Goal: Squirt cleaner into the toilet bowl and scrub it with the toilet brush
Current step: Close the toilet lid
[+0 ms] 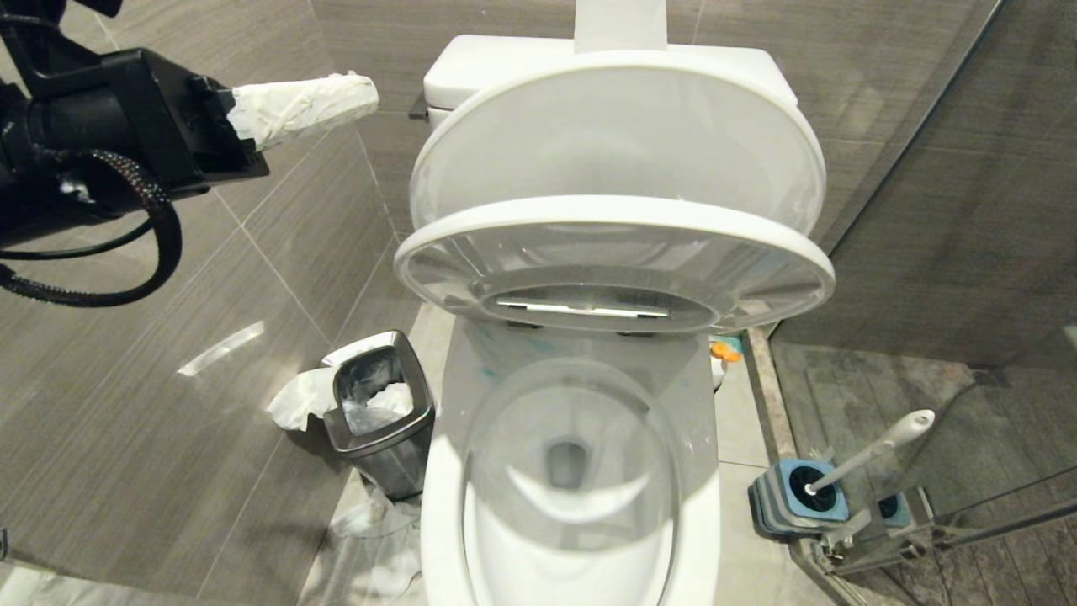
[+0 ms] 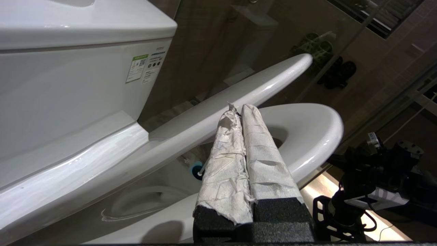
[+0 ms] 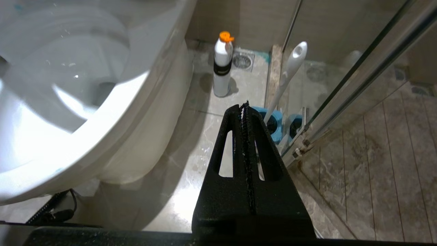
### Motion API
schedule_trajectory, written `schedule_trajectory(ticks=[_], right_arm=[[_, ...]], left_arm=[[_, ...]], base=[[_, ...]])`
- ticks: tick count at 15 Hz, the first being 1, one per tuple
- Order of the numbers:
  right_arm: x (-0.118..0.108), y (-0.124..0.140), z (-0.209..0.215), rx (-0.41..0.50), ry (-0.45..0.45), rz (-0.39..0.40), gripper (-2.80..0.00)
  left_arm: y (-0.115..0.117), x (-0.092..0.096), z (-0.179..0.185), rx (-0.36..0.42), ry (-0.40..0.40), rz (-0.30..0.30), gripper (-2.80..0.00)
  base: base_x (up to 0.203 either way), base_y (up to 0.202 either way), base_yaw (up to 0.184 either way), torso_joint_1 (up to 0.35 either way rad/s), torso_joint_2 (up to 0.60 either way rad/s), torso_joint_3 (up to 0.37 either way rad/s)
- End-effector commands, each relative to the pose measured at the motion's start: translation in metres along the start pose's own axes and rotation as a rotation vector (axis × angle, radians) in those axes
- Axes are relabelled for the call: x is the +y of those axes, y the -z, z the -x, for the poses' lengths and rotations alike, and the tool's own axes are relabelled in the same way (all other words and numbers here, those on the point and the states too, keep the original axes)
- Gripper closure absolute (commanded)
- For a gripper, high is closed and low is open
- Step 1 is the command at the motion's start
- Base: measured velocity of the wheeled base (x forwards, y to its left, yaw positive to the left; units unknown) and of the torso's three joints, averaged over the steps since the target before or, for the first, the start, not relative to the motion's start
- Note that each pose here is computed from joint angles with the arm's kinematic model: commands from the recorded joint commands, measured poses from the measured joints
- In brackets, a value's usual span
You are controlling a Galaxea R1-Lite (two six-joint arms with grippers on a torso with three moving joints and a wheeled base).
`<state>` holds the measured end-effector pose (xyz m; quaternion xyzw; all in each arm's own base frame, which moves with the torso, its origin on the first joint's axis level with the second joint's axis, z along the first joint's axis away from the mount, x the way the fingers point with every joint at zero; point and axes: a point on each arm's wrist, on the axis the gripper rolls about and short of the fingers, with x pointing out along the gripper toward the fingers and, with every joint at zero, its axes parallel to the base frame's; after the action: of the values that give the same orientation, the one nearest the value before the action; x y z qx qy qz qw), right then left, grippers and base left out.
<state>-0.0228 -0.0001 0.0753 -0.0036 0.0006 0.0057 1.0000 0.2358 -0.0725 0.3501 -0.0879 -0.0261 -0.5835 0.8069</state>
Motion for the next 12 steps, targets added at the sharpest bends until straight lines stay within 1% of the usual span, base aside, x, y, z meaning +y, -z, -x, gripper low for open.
schedule_trajectory(ticks=[1,3,4,5,7,8,9,10,11,12], right_arm=[[0.000,0.000,0.000,0.000,-0.001,0.000,0.00],[0.000,0.000,0.000,0.000,-0.001,0.000,0.00],[0.000,0.000,0.000,0.000,-0.001,0.000,0.00],[0.000,0.000,0.000,0.000,-0.001,0.000,0.00],[0.000,0.000,0.000,0.000,-0.001,0.000,0.00],[0.000,0.000,0.000,0.000,-0.001,0.000,0.00],[0.000,0.000,0.000,0.000,-0.001,0.000,0.00],[0.000,0.000,0.000,0.000,-0.001,0.000,0.00],[0.000,0.000,0.000,0.000,-0.001,0.000,0.00],[0.000,0.000,0.000,0.000,-0.001,0.000,0.00]], left_arm=[[-0.002,-0.008,0.005,-0.005,0.007,-0.012,0.00],[-0.005,-0.017,0.010,-0.017,0.004,-0.032,0.00],[-0.008,-0.016,0.014,-0.024,-0.012,-0.042,0.00],[-0.017,-0.016,0.018,-0.040,-0.028,-0.057,0.00],[-0.046,-0.016,0.022,-0.094,-0.053,-0.114,0.00],[-0.064,-0.017,0.024,-0.128,-0.067,-0.160,0.00],[-0.082,-0.022,0.027,-0.157,-0.074,-0.184,0.00],[-0.099,-0.030,0.031,-0.181,-0.071,-0.139,0.00],[-0.113,-0.040,0.035,-0.198,-0.062,-0.030,0.00],[-0.128,-0.053,0.039,-0.207,-0.057,0.094,0.00]], base=[[0.000,0.000,0.000,-0.005,0.00,0.207],[0.000,0.000,0.000,0.001,0.01,0.135],[0.000,0.000,0.000,0.002,0.01,0.056],[0.000,0.000,0.000,-0.002,0.00,0.036],[0.000,0.000,0.000,0.000,0.00,0.000],[0.000,0.000,0.000,0.000,0.00,0.000],[0.000,0.000,0.000,0.000,0.00,0.000],[0.000,0.000,0.000,0.000,0.00,0.000],[0.000,0.000,0.000,0.000,0.00,0.000],[0.000,0.000,0.000,0.000,0.00,0.000]])
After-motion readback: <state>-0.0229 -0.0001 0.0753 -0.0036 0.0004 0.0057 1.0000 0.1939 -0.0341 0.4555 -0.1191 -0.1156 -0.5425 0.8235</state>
